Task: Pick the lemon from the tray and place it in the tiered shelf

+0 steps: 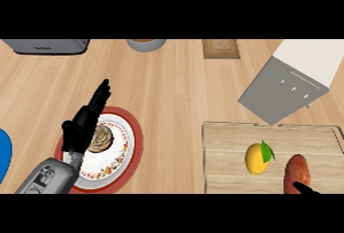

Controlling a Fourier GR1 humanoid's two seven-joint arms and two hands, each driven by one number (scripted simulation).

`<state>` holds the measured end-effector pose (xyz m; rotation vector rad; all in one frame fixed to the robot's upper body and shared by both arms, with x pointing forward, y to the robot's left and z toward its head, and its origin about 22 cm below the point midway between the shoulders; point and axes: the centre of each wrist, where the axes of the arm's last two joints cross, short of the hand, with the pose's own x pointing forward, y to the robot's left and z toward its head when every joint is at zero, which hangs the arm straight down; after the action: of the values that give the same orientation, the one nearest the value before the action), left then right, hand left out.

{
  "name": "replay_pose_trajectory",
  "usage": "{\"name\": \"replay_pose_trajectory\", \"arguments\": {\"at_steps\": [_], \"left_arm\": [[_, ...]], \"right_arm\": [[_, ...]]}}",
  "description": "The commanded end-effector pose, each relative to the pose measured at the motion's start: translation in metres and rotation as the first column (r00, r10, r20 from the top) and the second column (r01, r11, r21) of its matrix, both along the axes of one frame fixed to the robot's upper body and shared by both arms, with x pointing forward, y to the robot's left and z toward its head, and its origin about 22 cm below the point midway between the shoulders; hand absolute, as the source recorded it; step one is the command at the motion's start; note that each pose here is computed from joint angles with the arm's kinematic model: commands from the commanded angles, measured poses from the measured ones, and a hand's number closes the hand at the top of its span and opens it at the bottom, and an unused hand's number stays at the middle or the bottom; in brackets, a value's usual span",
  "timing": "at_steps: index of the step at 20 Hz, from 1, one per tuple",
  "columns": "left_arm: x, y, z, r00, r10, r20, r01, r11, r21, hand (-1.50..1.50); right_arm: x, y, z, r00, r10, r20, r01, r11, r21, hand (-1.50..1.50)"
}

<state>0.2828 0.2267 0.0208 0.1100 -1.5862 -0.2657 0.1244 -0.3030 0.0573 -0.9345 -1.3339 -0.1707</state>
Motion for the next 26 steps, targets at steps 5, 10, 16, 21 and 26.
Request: {"name": "replay_pose_trajectory", "arguments": {"at_steps": [5, 10, 16, 21, 26], "left_arm": [[0.006, -0.011, 0.002, 1.000, -0.030, 0.008, 0.030, 1.000, -0.008, 0.00], [0.003, -0.003, 0.009, 1.000, -0.024, -0.001, 0.024, 1.000, 0.003, 0.00], [0.007, -0.021, -0.007, 1.000, -0.008, 0.005, 0.008, 1.000, -0.005, 0.00], [0.006, -0.018, -0.008, 0.999, -0.033, -0.010, 0.033, 0.999, -0.002, 0.00], [0.005, -0.008, -0.004, 1.000, -0.011, 0.000, 0.011, 1.000, 0.009, 0.00]], "right_arm": [[-0.007, 0.005, 0.044, 0.903, 0.092, -0.419, -0.146, 0.984, -0.099, -1.50], [0.005, 0.021, 0.086, 0.843, 0.017, -0.537, -0.114, 0.983, -0.146, -1.50], [0.018, 0.055, 0.097, 0.842, 0.020, -0.539, -0.113, 0.984, -0.140, -1.50], [0.033, 0.072, 0.094, 0.848, 0.017, -0.529, -0.115, 0.982, -0.152, -1.50], [0.050, 0.076, 0.089, 0.838, -0.010, -0.546, -0.103, 0.979, -0.177, -1.50]]}}
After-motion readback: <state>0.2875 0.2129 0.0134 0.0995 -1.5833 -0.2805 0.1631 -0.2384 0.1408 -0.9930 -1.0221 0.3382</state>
